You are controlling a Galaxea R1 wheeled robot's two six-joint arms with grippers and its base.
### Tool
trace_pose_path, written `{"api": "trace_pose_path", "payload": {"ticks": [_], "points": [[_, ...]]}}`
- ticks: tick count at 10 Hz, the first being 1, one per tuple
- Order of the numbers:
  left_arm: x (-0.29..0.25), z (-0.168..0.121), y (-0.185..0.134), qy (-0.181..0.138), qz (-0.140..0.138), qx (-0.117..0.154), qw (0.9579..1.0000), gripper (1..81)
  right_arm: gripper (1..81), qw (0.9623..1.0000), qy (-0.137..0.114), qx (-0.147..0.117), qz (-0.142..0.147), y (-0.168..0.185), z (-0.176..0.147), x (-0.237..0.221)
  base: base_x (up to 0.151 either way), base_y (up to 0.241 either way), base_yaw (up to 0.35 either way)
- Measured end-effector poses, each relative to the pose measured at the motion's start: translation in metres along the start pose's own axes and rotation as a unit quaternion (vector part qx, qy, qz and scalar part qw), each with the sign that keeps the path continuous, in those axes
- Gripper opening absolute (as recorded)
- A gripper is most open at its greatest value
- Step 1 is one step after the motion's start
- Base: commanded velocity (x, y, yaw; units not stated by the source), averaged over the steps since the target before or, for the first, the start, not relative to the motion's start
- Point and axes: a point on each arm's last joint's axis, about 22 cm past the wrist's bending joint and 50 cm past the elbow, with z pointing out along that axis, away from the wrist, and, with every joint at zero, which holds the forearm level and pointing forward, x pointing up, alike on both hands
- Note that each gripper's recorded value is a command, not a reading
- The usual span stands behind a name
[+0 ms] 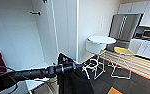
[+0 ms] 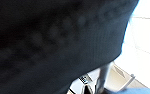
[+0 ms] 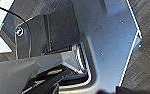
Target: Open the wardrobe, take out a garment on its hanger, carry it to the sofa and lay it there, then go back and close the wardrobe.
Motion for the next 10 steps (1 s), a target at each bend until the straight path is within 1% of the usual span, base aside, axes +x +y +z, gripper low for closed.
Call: {"api": "trace_pose_path", "payload": {"ticks": [5,8,9,10], "points": [[0.001,-0.002,0.0,0.001,0.002,0.002,1.0,1.0,81.1,1.0,0.001,0.003,-0.001,-0.004,0.001,0.003,0.0,0.0,-0.339],[0.002,-0.001,0.001,0.001,0.002,-0.002,1.0,1.0,81.1,1.0,0.0,0.003,0.0,-0.005,0.001,0.001,0.0,0.0,-0.339],[-0.002,-0.002,0.01,-0.001,0.003,-0.012,0.9999,1.0,81.1,1.0,-0.001,0.002,0.0,-0.002,0.0,-0.002,0.0,0.0,-0.339],[-0.001,-0.002,0.009,-0.001,0.004,-0.011,0.9999,1.0,81.1,1.0,-0.001,0.001,0.0,-0.002,0.0,-0.003,0.0,0.0,-0.339]]}}
